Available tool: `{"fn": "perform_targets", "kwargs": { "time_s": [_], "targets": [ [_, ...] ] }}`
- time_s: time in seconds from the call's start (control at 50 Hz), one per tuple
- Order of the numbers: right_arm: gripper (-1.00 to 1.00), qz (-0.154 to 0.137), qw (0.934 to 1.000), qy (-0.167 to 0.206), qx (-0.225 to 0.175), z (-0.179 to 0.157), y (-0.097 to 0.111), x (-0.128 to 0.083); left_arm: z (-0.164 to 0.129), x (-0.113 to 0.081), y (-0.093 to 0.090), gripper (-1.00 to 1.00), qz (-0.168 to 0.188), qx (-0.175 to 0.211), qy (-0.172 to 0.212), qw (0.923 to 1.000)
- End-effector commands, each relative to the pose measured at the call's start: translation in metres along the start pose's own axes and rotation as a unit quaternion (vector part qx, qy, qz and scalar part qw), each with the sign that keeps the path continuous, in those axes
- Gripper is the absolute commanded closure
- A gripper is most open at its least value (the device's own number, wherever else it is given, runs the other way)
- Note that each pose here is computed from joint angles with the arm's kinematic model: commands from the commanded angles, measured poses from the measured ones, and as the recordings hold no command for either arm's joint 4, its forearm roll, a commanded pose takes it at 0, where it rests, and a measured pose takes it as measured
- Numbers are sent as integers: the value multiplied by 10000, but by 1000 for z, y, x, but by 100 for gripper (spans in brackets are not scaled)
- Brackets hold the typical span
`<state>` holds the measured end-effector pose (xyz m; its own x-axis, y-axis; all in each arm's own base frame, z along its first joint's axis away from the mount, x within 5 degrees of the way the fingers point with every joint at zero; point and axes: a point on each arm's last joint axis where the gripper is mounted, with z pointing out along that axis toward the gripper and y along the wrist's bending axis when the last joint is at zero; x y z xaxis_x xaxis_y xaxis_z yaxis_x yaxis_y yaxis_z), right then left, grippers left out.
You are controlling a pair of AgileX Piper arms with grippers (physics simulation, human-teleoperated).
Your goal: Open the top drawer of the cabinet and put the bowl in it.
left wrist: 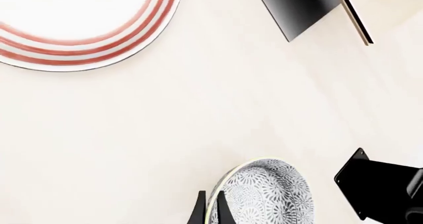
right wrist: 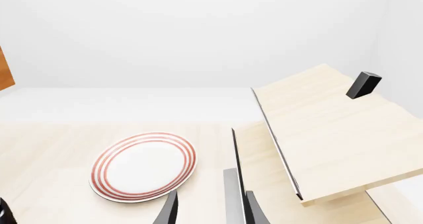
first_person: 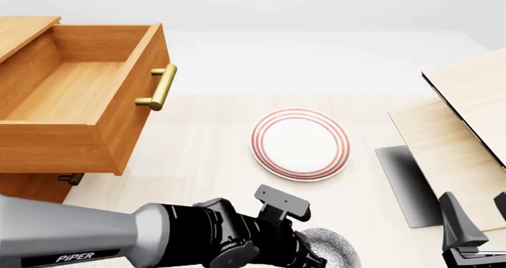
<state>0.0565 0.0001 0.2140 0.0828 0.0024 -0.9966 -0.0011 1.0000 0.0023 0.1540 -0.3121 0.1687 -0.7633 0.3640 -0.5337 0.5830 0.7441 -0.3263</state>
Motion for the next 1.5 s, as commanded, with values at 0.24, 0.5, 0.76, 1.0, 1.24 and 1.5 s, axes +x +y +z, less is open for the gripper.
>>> {"fn": "perform_targets", "kwargs": {
  "time_s": [0.24,0.5,0.76,1.0,1.24,1.5],
  "targets": [
    [-100,-3,10000,-5,2,0,0,0,-34,-30,11,100,-133,-87,-301,9994],
    [-100,-4,10000,-6,2,0,0,0,-60,-56,20,100,-139,-193,-546,9982],
    [-100,-4,10000,-6,2,0,0,0,-87,-77,33,100,-244,-304,-855,9956],
    [-100,-4,10000,-5,3,0,0,0,-104,-101,29,100,-227,-335,-987,9943],
    [-100,-4,10000,-6,2,0,0,0,-120,-130,28,100,-360,-392,-1112,9924],
    [-100,-3,10000,-5,2,0,0,0,-141,-160,25,100,-393,-473,-1199,9909]
  ]
}}
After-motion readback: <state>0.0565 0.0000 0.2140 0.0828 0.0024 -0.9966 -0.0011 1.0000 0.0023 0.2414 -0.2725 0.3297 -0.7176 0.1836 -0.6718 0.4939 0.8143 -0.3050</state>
